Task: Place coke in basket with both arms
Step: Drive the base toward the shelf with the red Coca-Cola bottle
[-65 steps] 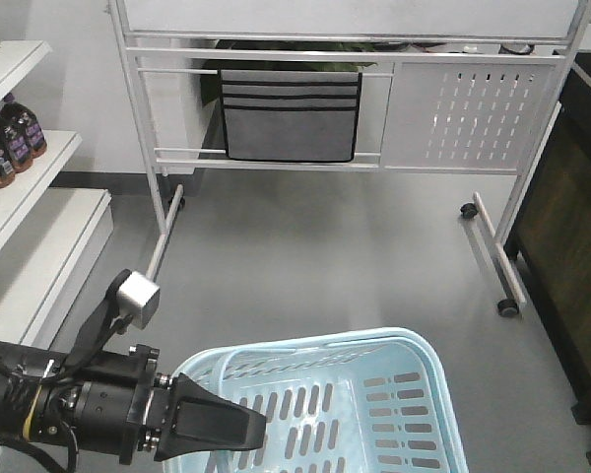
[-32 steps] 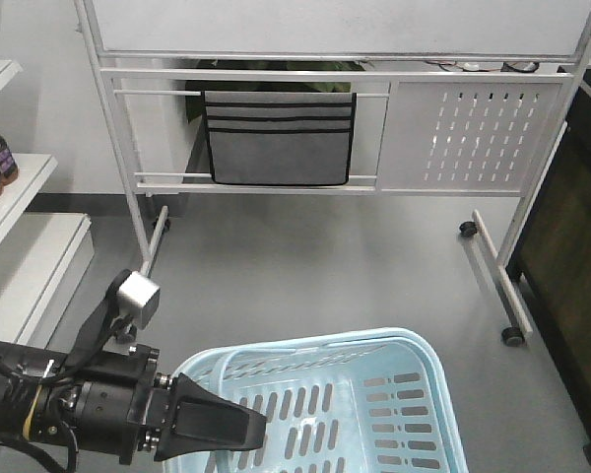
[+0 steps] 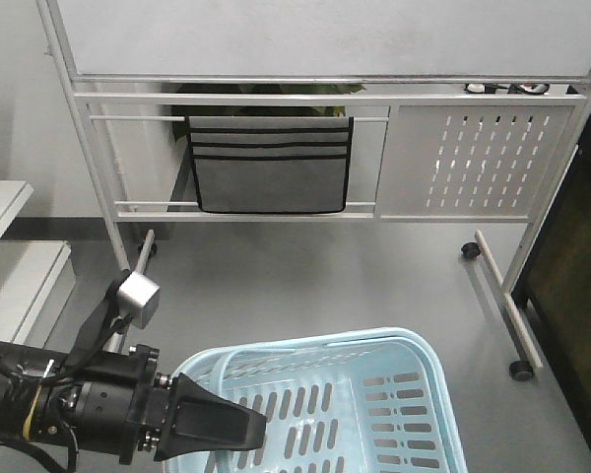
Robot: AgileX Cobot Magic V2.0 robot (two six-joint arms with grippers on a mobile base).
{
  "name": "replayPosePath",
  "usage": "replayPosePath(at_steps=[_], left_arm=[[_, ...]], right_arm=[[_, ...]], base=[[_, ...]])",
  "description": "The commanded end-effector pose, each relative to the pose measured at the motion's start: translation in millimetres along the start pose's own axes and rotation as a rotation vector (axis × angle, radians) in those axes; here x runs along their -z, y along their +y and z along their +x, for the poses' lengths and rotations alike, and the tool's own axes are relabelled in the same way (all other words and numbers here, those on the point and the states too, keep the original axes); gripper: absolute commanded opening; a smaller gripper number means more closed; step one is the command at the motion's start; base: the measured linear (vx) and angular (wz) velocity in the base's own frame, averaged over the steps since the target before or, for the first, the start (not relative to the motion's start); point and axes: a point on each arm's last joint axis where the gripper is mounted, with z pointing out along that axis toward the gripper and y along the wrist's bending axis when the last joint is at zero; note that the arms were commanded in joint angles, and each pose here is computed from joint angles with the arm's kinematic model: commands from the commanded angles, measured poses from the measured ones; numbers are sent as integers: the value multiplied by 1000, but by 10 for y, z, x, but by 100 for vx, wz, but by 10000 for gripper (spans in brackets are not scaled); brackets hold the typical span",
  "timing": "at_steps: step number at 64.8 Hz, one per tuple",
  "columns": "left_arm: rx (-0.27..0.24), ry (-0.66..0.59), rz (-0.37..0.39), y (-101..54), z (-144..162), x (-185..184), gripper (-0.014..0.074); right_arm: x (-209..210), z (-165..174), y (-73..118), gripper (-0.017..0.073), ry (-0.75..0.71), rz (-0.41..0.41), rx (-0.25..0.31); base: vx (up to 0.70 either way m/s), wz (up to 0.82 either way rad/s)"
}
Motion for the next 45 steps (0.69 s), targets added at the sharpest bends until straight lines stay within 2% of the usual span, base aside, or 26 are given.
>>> replayPosePath(at_steps=[1,45], left_arm=[[-29,41,237,-318,18,49,-8],[-29,41,237,-318,18,49,-8]], right_arm=[[8,-28,0,-4,-79,-5,13],[8,-29,0,-4,-80,-5,13]], base=[[27,-1],[23,7]])
